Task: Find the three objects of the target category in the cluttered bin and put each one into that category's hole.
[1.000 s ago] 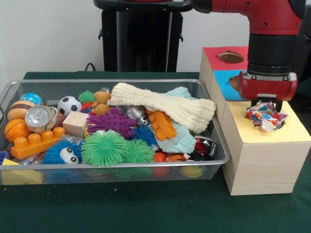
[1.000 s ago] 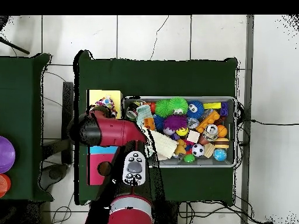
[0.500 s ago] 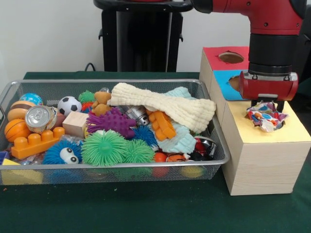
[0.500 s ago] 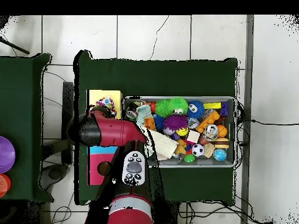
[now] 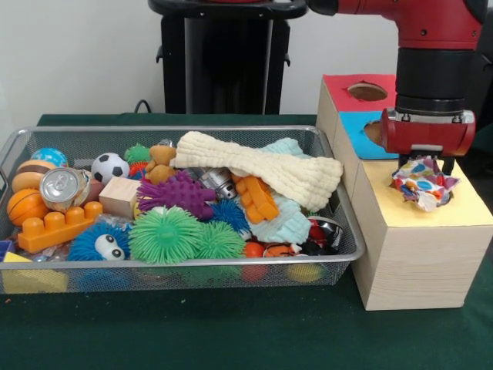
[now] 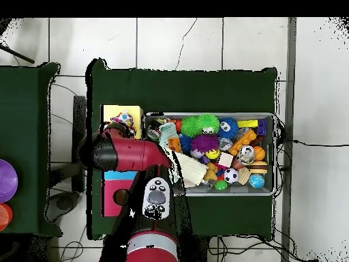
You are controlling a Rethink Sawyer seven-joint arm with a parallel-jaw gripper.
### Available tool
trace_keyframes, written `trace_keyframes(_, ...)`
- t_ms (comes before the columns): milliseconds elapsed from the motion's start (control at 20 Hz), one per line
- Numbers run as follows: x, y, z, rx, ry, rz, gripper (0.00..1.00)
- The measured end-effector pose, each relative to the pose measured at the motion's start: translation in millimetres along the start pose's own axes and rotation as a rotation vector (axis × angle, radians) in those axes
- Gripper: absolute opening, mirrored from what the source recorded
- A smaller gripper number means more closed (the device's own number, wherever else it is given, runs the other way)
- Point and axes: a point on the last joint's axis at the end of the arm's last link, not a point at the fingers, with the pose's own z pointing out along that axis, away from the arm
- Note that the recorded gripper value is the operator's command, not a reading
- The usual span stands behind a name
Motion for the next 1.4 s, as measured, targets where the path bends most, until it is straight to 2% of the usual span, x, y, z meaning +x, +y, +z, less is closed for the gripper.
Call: trace_keyframes(1400, -1.3, -1.3, -12.1, 0.001, -0.003, 0.002, 1.00)
